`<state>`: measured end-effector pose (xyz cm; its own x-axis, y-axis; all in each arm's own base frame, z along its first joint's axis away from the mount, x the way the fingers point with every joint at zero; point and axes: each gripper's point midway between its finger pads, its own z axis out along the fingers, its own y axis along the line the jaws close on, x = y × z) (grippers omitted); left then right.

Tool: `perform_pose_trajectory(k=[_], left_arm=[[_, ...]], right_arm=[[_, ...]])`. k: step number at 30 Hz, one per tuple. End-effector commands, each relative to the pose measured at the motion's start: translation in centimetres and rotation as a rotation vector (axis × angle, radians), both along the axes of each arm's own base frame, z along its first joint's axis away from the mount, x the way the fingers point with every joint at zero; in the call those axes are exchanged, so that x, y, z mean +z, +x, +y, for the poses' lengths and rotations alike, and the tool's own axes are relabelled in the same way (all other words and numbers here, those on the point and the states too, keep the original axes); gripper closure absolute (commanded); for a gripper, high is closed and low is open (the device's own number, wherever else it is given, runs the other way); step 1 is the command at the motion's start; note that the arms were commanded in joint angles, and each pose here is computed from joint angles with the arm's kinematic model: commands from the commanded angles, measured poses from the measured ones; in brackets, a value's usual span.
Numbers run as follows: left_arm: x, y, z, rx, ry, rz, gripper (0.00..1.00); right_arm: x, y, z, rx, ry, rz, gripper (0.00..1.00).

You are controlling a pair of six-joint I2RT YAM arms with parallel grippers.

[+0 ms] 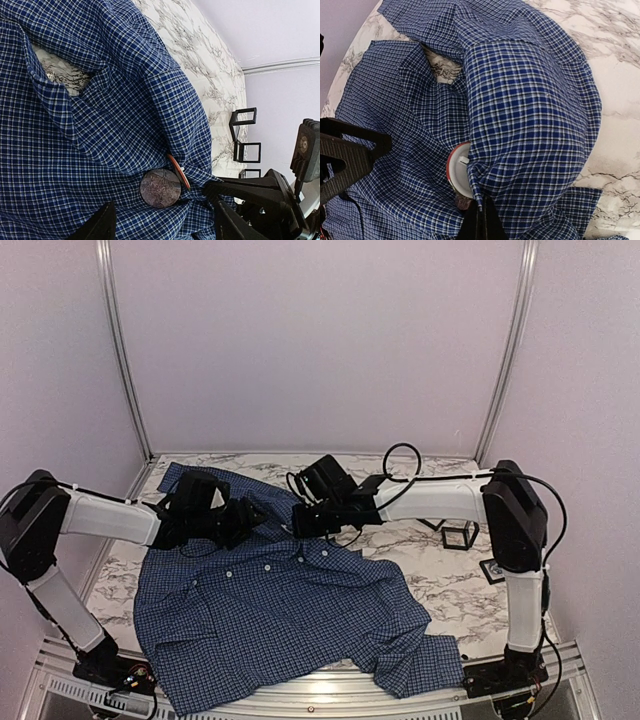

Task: Remove the brooch from the garment
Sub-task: Pick up the brooch from the flattened clothing.

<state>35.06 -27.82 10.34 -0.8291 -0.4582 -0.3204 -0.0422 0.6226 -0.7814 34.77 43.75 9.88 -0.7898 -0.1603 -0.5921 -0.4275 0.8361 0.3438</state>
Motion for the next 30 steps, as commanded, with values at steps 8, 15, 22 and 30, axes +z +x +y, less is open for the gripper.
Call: perform_pose_trajectory(k=[8,15,22,30], left_arm=[[-0.2,0.0,-1.6,-0.041,-0.05,0.003,0.48],[-0.1,0.0,-2.0,-0.05,-0.056,0.001,0.56],[-0.2,-0.6,-2.4,-0.062,-0.046,-0.002,0.6],[-0.5,-1.5,-3.7,-0.078,-0.038,-0.001,0.59]], right_arm=[[4.2,-1.8,2.7,0.069,0.15,-0.031,1.0],[4.2,-2.2,3.2,0.083,0.162,-0.024,1.0],[4.1,-2.2,3.4,0.084,0.169,-0.019,1.0],[4.4,-2.2,3.5,0.084,0.178,-0.02,1.0]])
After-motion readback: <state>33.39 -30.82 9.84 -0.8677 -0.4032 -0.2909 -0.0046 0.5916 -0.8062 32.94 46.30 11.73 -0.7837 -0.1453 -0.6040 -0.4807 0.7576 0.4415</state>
